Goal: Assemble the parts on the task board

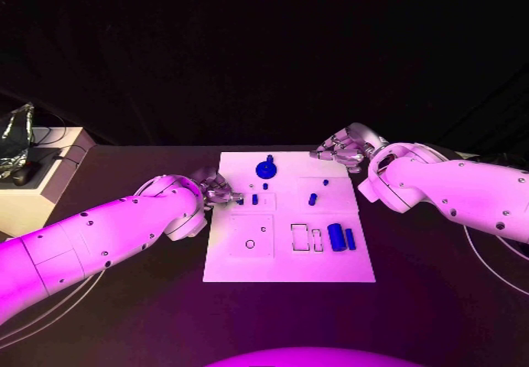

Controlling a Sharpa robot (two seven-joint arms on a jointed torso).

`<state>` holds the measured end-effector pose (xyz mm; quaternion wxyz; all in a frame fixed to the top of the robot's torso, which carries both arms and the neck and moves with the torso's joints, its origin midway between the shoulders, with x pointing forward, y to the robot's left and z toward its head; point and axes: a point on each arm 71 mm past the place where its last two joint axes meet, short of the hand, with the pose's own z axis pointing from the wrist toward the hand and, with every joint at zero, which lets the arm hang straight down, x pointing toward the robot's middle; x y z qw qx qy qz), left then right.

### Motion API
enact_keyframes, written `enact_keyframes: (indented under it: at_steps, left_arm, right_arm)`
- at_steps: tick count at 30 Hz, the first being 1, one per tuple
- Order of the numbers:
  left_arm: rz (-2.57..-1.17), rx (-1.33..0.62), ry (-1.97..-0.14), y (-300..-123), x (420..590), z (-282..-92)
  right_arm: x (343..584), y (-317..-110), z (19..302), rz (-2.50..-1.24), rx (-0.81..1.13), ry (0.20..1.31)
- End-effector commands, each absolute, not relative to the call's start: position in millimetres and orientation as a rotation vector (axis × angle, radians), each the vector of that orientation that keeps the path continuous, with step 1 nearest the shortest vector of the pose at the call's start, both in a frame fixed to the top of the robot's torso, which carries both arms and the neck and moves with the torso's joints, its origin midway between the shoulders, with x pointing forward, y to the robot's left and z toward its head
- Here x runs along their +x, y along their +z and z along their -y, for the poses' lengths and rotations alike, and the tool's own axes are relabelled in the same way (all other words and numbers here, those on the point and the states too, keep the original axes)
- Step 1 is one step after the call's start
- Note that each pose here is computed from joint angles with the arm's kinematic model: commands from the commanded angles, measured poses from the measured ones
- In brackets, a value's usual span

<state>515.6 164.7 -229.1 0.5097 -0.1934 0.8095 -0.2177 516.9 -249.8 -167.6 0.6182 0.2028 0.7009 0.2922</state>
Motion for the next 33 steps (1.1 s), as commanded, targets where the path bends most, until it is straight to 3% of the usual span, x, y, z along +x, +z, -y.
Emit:
enact_keyframes:
  at_steps: [1,33]
  left_arm:
    - [-1.975,-0.463,-0.527,-232.3,513.9,-161.8]
    - [-1.975,-0.476,-0.529,-232.8,514.3,-161.6]
  right_arm:
    - [516.4,-167.2,248.5,-1.614,0.448,0.68]
    - [516.3,-166.7,248.9,-1.609,0.447,0.68]
